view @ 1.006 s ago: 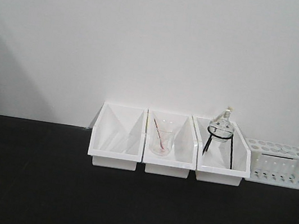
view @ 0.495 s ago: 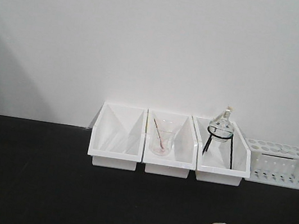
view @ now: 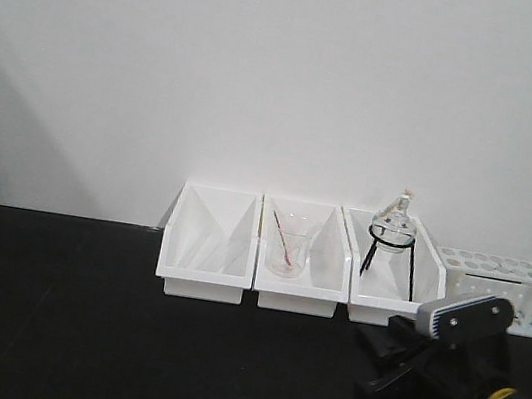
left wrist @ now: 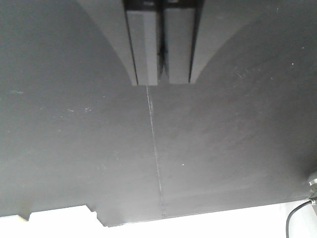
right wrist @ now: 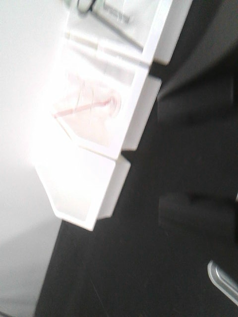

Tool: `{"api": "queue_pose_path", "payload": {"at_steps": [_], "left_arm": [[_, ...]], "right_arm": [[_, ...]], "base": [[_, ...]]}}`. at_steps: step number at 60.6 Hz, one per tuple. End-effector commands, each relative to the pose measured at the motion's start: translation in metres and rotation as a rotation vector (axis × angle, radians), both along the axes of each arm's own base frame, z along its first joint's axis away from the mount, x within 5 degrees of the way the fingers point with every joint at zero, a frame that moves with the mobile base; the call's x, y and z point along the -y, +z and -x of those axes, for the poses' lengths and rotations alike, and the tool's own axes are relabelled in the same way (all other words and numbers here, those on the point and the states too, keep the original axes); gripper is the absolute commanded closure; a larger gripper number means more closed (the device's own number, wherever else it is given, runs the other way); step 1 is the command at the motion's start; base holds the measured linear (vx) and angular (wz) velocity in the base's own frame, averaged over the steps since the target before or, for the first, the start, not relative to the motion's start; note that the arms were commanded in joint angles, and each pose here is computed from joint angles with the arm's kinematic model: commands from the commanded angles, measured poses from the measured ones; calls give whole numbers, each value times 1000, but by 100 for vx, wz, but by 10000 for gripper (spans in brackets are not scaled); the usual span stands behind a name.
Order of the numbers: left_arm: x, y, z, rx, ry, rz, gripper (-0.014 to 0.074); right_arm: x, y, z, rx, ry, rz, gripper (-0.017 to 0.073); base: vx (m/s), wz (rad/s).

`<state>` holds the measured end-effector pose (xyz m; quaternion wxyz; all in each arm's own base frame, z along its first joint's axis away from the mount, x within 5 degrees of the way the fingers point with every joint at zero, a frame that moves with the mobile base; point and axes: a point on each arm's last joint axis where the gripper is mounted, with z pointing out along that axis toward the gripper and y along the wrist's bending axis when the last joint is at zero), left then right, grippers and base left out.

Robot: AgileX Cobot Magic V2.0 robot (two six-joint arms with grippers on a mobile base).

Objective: Move beaker to silver tray on left bench

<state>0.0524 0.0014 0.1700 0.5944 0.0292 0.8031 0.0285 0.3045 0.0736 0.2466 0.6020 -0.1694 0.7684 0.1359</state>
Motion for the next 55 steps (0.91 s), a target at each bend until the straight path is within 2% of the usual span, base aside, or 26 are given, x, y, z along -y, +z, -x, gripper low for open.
{"api": "queue_pose_path", "payload": {"at_steps": [1, 3, 6, 12, 27, 41, 55], "left_arm": [[1, 0, -2, 63, -10, 5, 592], [1, 0, -2, 63, -10, 5, 592], [1, 0, -2, 63, -10, 5, 592], [1, 0, -2, 63, -10, 5, 592], [1, 0, -2, 63, -10, 5, 592], [1, 0, -2, 63, -10, 5, 592], [1, 0, -2, 63, -10, 5, 592]], "right_arm": [[11, 44, 21, 19, -95, -44, 511], [15, 50, 28, 3, -129, -35, 578], [23, 60, 42, -22, -192, -38, 576], [37, 70, 74, -43, -286, -7, 574], [62, 59, 156, -33, -413, 10, 571], [76, 39, 212, 48, -470, -20, 571], [78, 25, 228, 86, -466, -67, 571]], "base": [[0, 0], [0, 0], [0, 0], [0, 0], [0, 0], [0, 0], [0, 0]]}}
